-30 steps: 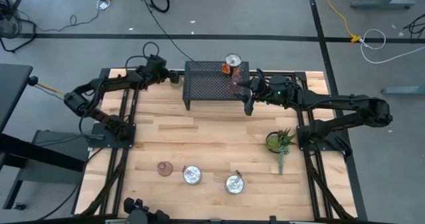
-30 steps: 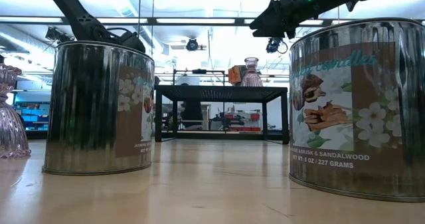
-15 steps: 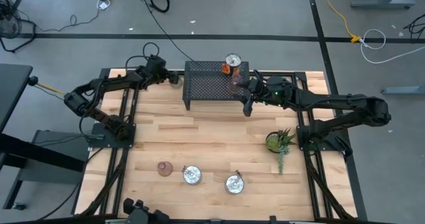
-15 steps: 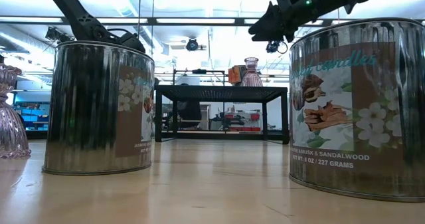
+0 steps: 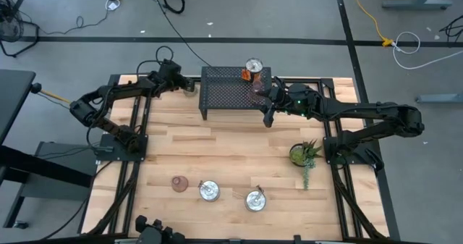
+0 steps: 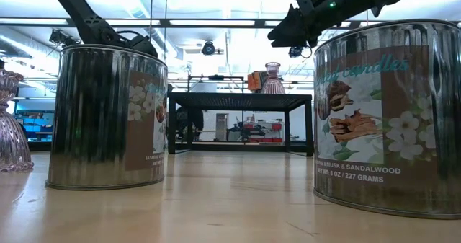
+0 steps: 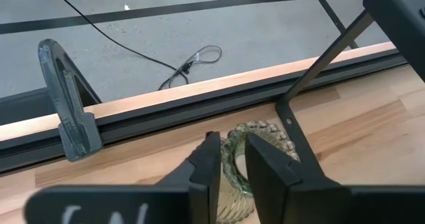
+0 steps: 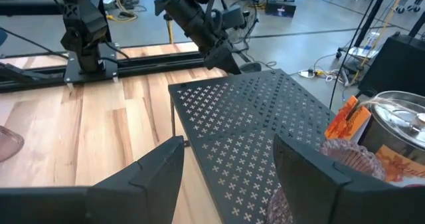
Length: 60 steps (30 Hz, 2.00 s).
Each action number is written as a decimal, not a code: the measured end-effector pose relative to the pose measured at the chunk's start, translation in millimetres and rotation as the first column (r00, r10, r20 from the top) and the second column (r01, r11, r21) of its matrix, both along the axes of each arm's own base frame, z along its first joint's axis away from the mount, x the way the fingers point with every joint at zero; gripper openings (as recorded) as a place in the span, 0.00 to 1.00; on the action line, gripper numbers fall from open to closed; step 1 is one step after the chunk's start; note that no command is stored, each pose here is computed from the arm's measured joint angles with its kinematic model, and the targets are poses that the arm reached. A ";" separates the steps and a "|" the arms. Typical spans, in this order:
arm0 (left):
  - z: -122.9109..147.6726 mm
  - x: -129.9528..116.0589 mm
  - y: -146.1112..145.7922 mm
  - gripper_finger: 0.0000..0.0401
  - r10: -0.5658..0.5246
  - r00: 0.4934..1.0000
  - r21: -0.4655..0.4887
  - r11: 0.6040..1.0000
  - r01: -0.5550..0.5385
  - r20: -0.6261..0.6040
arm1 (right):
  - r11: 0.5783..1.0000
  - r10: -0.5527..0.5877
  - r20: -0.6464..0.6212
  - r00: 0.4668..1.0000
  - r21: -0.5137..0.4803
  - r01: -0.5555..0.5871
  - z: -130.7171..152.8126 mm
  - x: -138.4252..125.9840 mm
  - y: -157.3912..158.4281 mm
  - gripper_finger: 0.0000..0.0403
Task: Pick & Place candle stick holders
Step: Put the green candle holder on the shelf
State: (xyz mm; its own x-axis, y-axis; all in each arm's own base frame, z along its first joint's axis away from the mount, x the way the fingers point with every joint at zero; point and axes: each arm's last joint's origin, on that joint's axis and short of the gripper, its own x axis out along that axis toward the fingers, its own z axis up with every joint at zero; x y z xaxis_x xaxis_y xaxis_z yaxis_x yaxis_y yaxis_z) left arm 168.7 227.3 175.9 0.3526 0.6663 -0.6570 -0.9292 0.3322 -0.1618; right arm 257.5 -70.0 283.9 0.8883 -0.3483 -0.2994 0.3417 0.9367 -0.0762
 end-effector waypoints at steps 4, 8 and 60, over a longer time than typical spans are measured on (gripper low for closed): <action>7.8 1.7 2.6 0.15 -0.046 0.999 -0.045 0.998 0.045 -0.027 | 1.000 -0.001 0.001 1.000 0.000 0.001 0.1 0.0 -0.1 0.57; 15.0 1.9 4.3 0.07 -0.049 0.996 -0.080 0.996 0.043 -0.072 | 1.000 0.000 0.001 1.000 0.000 0.000 0.1 0.0 0.0 0.57; 21.6 18.0 -4.7 0.57 -0.182 0.983 -0.108 0.978 0.178 -0.035 | 1.000 0.000 0.000 1.000 0.000 0.000 0.0 -0.1 0.0 0.57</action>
State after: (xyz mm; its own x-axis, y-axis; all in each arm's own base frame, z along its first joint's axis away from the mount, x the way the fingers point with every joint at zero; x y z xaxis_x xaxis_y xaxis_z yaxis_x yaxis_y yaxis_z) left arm 186.6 222.6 197.5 0.4294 0.5221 -0.7369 -0.8629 0.4781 -0.1641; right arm 257.4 -70.1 283.9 0.8882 -0.3483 -0.2996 0.3417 0.9367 -0.0758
